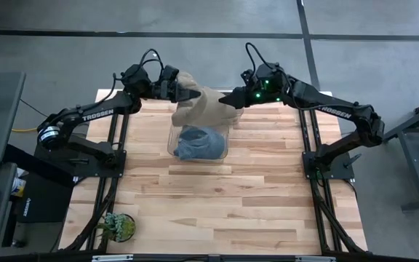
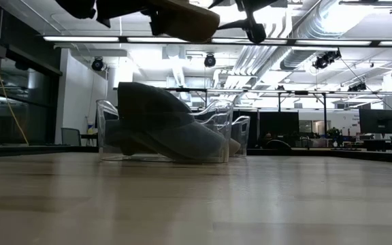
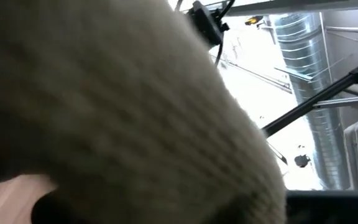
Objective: Pick & Place hat
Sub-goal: Put the brown cap into the top transparent bin
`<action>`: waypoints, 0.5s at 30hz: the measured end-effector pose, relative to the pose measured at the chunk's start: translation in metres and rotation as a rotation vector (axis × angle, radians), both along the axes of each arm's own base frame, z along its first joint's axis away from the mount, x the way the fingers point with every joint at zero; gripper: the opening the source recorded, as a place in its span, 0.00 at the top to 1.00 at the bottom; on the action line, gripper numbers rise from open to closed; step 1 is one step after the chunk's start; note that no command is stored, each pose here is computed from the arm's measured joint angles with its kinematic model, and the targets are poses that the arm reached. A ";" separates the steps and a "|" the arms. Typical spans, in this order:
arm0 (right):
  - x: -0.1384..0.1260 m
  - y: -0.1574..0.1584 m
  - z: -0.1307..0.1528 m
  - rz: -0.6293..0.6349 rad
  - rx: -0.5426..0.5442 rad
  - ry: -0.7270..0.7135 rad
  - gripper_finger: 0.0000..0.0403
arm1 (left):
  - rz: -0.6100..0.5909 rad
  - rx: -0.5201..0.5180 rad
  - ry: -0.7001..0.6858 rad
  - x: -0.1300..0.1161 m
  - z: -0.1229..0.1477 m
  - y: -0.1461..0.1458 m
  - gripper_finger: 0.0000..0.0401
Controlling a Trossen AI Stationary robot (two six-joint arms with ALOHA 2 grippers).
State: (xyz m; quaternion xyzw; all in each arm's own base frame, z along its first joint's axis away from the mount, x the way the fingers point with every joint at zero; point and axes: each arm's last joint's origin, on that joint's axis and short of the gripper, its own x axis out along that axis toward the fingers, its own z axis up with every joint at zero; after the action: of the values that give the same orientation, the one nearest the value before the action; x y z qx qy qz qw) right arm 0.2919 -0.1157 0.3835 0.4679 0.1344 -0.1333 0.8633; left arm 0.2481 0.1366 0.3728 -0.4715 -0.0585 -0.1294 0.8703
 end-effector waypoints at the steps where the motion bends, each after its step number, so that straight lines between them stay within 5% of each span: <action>1: 0.000 0.000 0.001 -0.001 -0.004 -0.012 0.42 | 0.002 0.008 -0.004 0.000 0.003 0.000 1.00; 15: 0.004 -0.002 0.013 0.008 -0.035 -0.131 0.42 | 0.042 0.123 0.060 0.000 0.040 0.000 1.00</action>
State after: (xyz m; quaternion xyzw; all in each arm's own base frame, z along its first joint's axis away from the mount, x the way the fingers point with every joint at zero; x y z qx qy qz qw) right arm 0.2954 -0.1173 0.3961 0.4600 0.0775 -0.1012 0.8787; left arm 0.2479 0.1366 0.4128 -0.4197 -0.0341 -0.1001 0.9015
